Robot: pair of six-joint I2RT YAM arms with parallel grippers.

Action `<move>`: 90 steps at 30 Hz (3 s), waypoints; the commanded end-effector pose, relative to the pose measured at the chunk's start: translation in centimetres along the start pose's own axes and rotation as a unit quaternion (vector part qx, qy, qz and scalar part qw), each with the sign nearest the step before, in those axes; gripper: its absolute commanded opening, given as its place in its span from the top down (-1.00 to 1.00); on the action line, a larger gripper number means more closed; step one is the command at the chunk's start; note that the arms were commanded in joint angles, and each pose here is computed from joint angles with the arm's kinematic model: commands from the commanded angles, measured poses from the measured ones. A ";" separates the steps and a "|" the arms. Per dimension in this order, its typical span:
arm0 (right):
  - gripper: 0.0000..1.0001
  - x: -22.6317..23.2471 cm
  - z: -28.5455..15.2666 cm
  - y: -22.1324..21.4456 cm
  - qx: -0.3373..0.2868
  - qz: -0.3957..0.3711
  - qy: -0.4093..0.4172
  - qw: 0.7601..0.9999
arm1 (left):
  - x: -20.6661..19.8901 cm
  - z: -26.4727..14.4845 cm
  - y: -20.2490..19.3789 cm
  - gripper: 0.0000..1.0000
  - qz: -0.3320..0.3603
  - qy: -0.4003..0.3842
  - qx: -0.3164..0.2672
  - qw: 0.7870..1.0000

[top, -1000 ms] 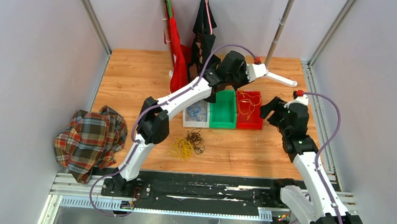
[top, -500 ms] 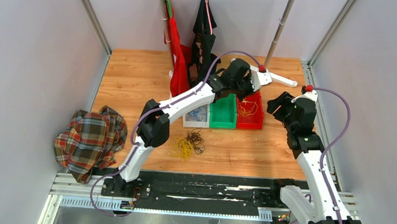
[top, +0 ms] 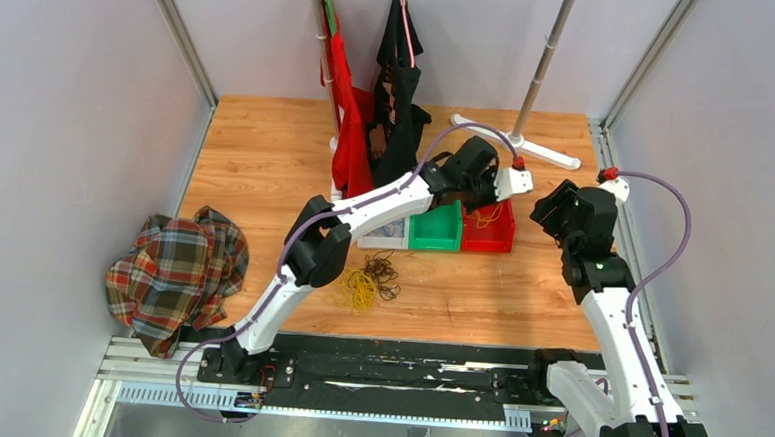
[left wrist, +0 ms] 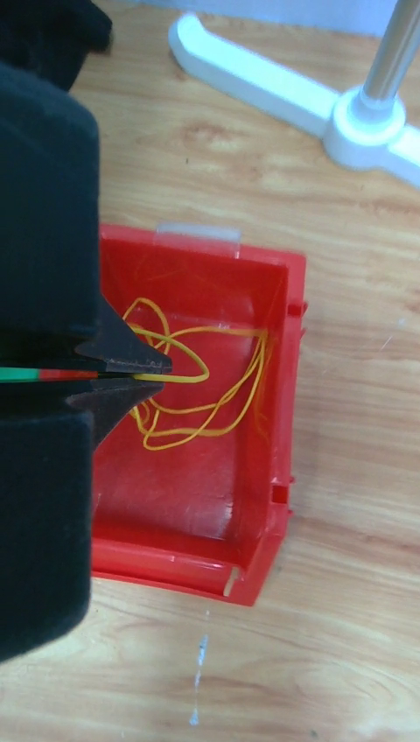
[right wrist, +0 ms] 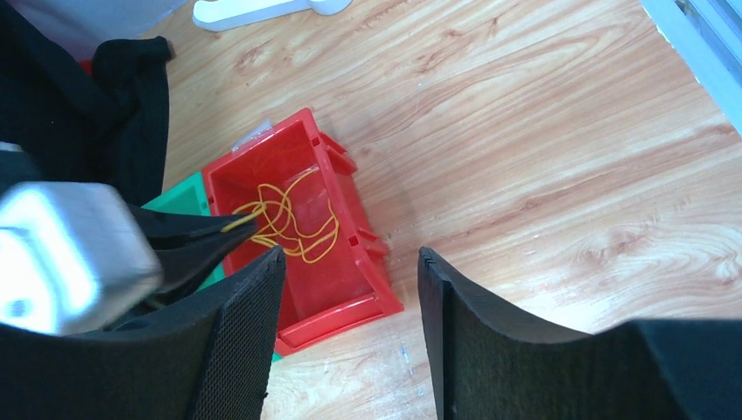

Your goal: Untangle the cables

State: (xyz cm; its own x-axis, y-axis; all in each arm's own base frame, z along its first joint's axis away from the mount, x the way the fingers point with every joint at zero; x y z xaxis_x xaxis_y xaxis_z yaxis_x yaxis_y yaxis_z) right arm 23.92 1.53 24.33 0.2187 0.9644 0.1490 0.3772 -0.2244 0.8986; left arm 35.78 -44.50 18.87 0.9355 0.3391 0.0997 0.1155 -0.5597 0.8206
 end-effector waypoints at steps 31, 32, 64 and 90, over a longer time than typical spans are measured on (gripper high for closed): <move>-0.15 2.7 1.0 0.7 0.026 -0.012 0.081 0.996 | -1.2 -17.7 2.2 -0.96 0.009 -0.095 0.085 0.992; -0.14 3.2 1.1 0.4 0.031 -0.021 0.087 0.995 | -1.0 -18.9 1.0 -0.96 -0.004 -0.094 0.099 0.991; 0.29 17.5 -4.4 -13.5 0.092 -0.242 0.298 0.919 | -1.7 -21.3 -24.2 0.19 -0.247 -0.079 0.189 0.947; 0.19 20.7 -4.6 -14.6 0.084 -0.278 0.342 0.894 | -2.6 -24.5 -25.3 -0.33 -0.134 -0.109 0.207 0.963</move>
State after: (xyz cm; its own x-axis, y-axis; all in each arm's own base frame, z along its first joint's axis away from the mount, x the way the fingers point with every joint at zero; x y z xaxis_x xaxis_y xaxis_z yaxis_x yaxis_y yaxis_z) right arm 18.61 23.56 15.48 -0.5843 0.8113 -0.0197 0.4474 0.3423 0.8262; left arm 22.02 -13.47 12.15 0.8521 0.4153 -0.3187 0.5233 -0.6911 0.4985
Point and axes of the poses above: each gripper's point midway between its finger pads, its own z axis out along the fingers, its own x axis along the line the jaws close on, y = z × x, the point moved 8 cm from there along -z, back along the fingers, and after that the axes turned 14 degrees about -z, right-handed, at the moved point
